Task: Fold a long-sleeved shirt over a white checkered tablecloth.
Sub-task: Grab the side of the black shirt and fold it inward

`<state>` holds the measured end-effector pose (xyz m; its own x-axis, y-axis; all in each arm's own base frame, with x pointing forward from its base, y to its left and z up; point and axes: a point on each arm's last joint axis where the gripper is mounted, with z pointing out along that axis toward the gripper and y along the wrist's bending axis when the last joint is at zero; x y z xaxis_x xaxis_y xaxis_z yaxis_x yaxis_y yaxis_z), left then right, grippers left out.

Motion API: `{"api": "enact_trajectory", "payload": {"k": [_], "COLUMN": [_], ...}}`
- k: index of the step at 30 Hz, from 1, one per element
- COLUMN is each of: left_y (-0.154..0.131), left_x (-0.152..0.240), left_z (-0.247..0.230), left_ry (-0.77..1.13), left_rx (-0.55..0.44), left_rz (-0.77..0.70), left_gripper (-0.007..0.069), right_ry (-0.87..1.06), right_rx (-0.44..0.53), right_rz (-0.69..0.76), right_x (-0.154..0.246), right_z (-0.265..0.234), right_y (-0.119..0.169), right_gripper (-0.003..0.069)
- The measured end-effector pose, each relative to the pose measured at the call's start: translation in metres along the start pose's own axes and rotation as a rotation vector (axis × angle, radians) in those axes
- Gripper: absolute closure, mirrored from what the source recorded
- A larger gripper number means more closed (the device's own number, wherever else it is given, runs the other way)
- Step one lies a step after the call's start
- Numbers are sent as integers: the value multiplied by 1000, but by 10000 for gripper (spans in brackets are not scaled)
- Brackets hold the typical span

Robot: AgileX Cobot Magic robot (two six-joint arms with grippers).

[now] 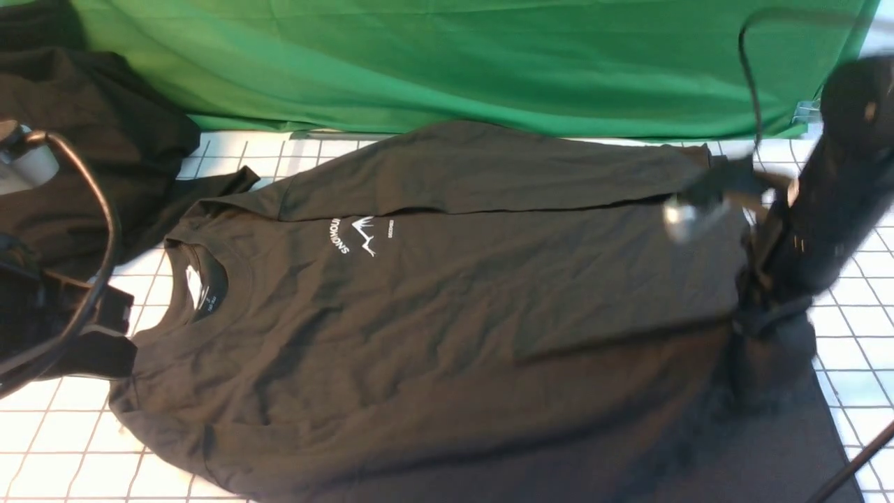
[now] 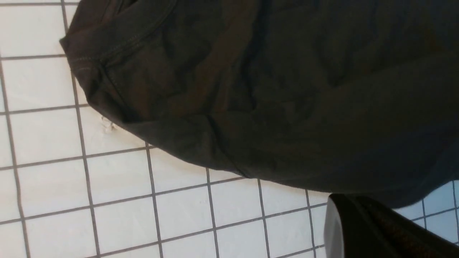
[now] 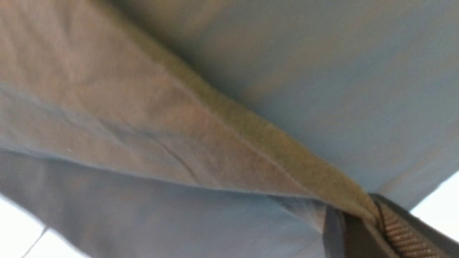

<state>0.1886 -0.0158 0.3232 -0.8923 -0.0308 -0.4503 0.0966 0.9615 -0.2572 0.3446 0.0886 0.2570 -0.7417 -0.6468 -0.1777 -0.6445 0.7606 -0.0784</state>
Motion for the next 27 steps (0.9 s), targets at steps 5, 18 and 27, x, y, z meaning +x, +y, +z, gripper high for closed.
{"api": "enact_trajectory", "payload": {"k": [5,18,27], "left_y": [0,0,1], "left_x": [0,1,2], "left_z": [0,0,0], "left_ry": [0,12,17], "left_rx": [-1,1,-8], "left_rz": [0,1,6], "left_gripper": [621,621,621], "right_ry": [-45,-143,-447], "right_rx": [41,120,352], "right_rz": [30,77,244], "right_x": [-28,-95,-118], "right_z": [5,78,32], "right_y": [-30,-76,-112], "right_gripper": [633,377,141]}}
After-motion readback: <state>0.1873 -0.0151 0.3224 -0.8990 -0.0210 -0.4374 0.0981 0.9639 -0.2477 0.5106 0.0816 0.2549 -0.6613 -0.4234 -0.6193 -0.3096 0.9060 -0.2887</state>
